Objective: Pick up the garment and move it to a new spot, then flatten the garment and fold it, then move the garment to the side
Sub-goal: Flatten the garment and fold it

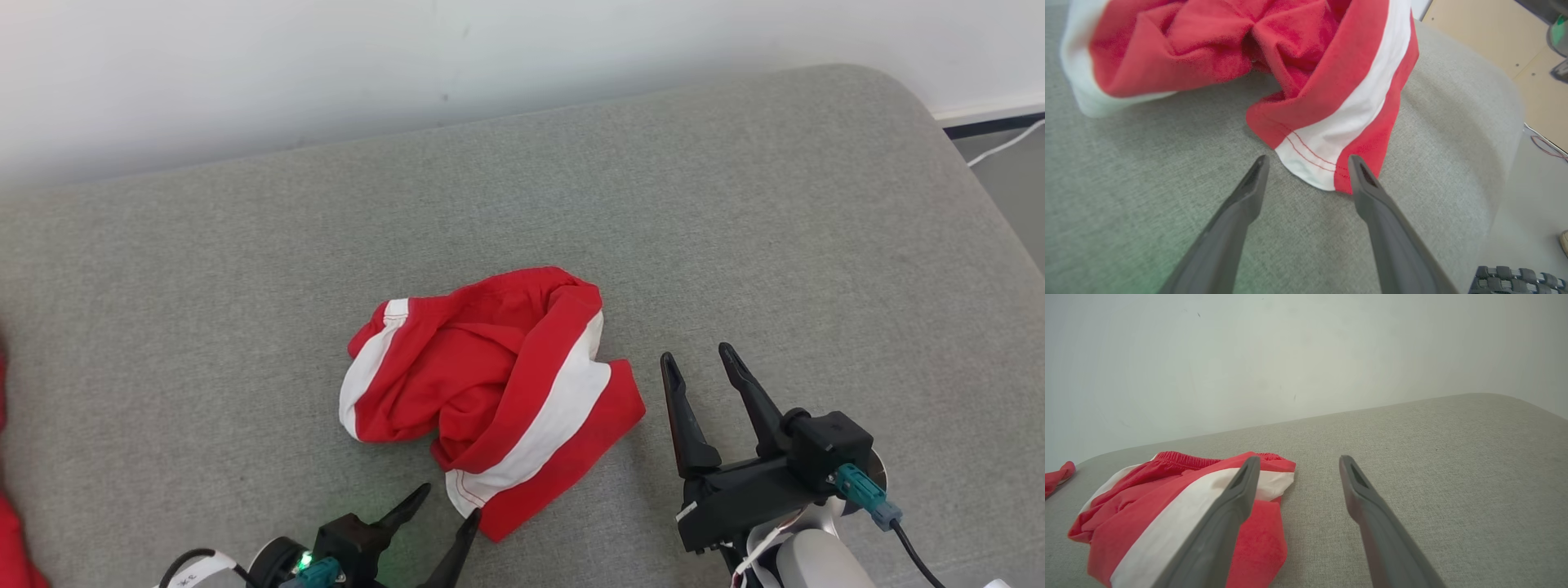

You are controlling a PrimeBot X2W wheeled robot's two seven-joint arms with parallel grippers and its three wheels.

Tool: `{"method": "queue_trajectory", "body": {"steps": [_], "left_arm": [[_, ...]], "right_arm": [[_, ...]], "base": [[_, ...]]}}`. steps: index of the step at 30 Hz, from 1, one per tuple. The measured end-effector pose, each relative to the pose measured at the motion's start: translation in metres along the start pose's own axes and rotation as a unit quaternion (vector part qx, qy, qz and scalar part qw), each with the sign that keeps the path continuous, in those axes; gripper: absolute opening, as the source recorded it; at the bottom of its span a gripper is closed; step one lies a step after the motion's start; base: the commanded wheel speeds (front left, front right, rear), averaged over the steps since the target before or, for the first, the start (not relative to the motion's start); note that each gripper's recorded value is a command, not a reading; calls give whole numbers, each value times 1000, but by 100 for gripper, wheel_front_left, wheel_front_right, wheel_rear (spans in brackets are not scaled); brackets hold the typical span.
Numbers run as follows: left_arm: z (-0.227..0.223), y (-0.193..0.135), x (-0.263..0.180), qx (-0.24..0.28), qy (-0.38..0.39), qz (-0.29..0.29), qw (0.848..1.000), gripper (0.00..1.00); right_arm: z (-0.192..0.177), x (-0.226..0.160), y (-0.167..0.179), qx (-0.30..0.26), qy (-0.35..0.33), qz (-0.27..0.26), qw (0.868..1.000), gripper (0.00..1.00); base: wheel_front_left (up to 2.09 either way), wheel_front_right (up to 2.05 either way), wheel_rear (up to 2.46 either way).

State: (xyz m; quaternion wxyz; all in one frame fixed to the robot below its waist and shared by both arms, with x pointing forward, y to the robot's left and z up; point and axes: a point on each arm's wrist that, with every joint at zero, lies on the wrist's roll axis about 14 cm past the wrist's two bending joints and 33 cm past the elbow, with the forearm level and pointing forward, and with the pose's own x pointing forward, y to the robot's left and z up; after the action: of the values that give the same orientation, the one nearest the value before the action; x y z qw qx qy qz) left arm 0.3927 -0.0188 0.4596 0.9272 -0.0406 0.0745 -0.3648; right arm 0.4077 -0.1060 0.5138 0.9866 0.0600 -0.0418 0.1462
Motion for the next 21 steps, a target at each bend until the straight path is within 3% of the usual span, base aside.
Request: {"method": "queue_trajectory", "body": {"steps": [9,10,11,12,13,21], "left_arm": [[-18,1,13,0,24,-5,1000,100],[-21,0,14,0,30,-8,1000,75],[-23,0,15,1,33,-8,999,29],[-23,0,16,2,33,-8,999,9],[-23,0,16,2,32,-9,999,0],[-4,2,13,5,2,8,1000,0]], "right_arm": [[-1,-5,-10,-4,4,-15,1000,100],[-1,-6,-11,-5,4,-16,1000,100],[-1,-6,-11,-5,4,-17,1000,100],[-1,-7,-12,-5,4,-18,1000,100],[0,-7,-12,-6,3,-19,1000,100],[1,-10,-6,-9,2,-12,1000,100]], "base": [[0,0,0],[0,0,0],[0,0,0],[0,0,0],[0,0,0],[0,0,0]]}}
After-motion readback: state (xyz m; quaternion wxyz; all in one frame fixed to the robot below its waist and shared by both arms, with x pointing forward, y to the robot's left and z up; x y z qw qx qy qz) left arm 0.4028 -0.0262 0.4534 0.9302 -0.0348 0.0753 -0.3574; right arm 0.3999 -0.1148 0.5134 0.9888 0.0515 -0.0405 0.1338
